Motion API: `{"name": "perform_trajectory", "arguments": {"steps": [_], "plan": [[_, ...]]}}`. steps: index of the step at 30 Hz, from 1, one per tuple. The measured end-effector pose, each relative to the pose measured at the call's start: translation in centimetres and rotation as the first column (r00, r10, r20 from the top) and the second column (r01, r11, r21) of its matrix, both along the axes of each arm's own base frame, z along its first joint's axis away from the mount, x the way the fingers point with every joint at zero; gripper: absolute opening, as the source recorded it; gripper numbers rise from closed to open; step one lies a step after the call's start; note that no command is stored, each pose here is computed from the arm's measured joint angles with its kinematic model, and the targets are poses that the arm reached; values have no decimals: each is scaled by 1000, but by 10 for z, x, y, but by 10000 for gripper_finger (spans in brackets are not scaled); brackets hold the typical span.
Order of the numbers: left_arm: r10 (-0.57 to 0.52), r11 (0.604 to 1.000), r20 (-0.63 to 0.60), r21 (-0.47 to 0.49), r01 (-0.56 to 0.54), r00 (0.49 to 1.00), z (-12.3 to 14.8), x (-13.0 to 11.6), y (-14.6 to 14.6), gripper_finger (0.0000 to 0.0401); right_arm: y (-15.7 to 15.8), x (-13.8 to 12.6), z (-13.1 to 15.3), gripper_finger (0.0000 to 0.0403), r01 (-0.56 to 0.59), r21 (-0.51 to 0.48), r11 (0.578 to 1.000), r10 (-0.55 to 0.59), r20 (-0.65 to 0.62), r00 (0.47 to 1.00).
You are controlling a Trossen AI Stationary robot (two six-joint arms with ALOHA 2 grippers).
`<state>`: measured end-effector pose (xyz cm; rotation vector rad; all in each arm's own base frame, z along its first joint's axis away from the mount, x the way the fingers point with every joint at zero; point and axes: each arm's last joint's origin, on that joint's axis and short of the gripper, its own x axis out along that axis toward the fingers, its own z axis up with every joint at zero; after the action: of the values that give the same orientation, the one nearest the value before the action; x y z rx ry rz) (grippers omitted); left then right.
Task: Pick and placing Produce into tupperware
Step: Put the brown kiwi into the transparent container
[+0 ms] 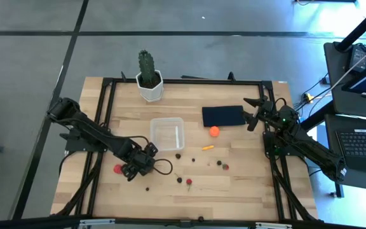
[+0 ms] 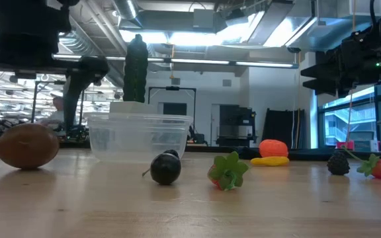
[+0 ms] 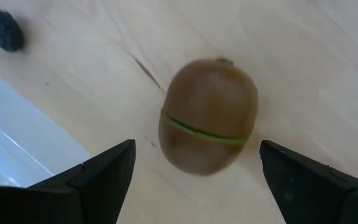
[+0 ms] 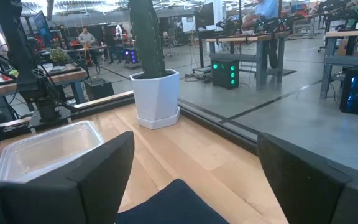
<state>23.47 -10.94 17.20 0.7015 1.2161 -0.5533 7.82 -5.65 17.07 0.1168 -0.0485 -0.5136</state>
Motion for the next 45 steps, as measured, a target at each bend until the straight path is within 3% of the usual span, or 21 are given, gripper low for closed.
{"name": "perform_trajectory", "arguments": {"steps": [16,45], "plan": [[-22,1000,-62,14,23,998,-23,8,-4,335,0,0,0,339,0,0,1000,0,0,1000],[-19,1000,-16,1,19,1000,-23,12,-6,335,0,0,0,339,0,-1,1000,0,0,1000]]}}
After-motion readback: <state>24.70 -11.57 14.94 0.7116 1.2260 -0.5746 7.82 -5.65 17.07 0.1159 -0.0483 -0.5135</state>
